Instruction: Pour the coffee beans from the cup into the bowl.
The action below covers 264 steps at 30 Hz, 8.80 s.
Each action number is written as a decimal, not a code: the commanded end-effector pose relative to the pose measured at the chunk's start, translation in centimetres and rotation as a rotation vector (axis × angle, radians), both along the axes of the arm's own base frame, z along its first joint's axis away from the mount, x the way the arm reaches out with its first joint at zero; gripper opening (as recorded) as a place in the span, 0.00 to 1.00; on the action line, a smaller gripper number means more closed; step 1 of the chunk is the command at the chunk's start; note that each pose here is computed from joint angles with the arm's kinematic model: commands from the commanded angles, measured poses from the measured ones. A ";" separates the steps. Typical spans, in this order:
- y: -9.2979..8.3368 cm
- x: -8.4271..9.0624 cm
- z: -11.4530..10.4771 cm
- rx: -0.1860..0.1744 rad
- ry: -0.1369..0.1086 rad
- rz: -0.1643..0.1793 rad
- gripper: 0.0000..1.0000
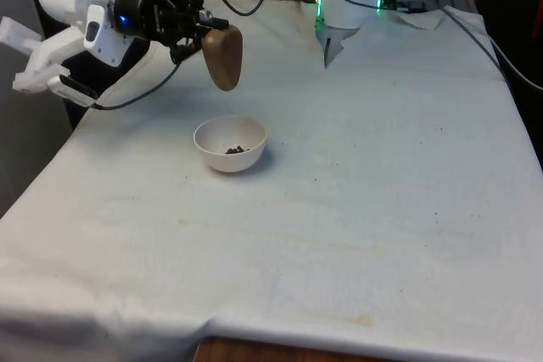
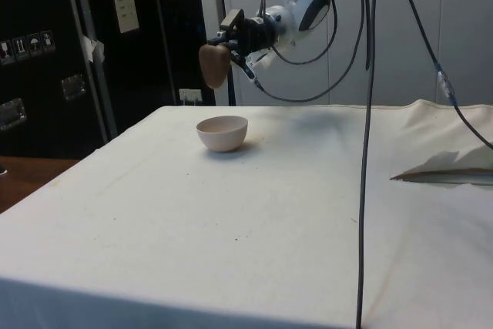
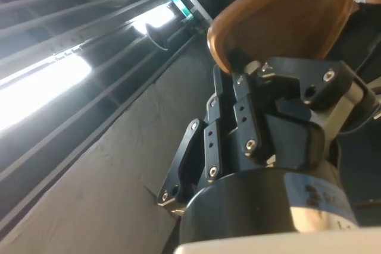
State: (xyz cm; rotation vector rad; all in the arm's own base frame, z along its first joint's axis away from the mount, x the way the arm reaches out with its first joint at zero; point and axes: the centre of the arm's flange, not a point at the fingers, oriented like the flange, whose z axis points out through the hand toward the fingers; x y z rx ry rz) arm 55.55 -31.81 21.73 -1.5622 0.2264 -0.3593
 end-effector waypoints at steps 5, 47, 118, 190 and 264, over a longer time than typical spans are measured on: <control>0.1 0.0 -0.3 0.015 0.029 0.000 0.00; 0.8 0.4 2.5 0.037 0.014 0.022 0.00; 7.1 0.9 5.0 -0.261 -0.264 0.249 0.00; 11.6 2.1 2.9 -0.627 -0.153 0.465 0.00; 22.4 -0.8 0.9 -1.001 -0.181 0.600 0.00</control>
